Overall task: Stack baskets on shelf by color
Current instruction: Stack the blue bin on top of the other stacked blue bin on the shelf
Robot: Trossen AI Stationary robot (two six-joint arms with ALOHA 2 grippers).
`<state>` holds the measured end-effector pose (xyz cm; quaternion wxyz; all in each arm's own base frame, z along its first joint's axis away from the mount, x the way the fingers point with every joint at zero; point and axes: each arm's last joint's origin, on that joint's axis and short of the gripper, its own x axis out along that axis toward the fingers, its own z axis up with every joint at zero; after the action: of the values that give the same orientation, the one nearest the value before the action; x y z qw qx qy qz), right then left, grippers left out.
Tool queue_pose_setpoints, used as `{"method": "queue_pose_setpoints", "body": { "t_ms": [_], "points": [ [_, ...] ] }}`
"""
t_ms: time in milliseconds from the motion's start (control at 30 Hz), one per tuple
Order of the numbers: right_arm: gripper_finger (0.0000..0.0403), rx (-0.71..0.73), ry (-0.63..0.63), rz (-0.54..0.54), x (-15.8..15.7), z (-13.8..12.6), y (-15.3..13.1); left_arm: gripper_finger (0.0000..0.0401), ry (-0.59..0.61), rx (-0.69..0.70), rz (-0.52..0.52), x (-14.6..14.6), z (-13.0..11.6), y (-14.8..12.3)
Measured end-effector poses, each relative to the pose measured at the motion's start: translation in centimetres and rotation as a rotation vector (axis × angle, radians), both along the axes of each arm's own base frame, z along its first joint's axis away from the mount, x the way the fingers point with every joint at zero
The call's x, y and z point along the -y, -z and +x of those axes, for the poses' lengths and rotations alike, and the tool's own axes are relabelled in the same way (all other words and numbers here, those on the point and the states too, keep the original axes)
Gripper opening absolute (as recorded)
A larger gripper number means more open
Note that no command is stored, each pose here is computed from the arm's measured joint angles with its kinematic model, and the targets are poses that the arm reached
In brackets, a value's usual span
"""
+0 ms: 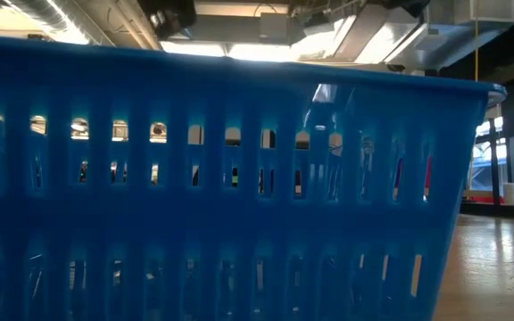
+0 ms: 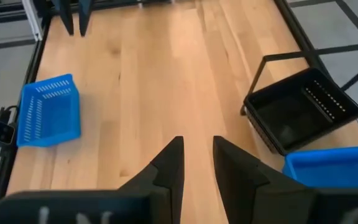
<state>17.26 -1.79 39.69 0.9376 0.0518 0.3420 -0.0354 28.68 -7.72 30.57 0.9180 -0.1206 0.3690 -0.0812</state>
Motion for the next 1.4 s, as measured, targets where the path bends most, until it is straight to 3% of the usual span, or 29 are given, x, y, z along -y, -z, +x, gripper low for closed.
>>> {"method": "queue_pose_setpoints", "body": {
  "t_ms": [233, 467, 600, 767, 1133, 1400],
  "points": [
    [0.0083, -0.001, -0.009, -0.003, -0.1, 0.0, 0.0, 0.0066, -0.002, 0.065, -0.146, 2.9, -0.1, 4.8],
    [0.0083, -0.012, -0.018, -0.001, -0.1, -0.1, 0.1, 0.0066, 0.025, -0.029, -0.186, 6.3, 0.9, 8.9],
    [0.0083, -0.006, -0.107, 0.031, -0.4, -0.1, 0.1, 0.0066, 0.024, -0.019, -0.203, 7.3, 1.8, 10.3],
    [0.0083, 0.006, -0.198, 0.091, -0.7, -0.1, 0.0, 0.0066, -0.043, 0.004, -0.126, 7.7, 2.0, 10.7],
    [0.0083, 0.010, -0.198, 0.097, -0.7, -0.1, 0.0, 0.0066, -0.053, -0.082, -0.062, 7.7, 1.6, 11.9],
    [0.0083, 0.009, -0.198, 0.097, -0.7, -0.1, 0.0, 0.0066, -0.031, -0.101, -0.078, 8.1, 1.8, 12.5]
  ]
}}
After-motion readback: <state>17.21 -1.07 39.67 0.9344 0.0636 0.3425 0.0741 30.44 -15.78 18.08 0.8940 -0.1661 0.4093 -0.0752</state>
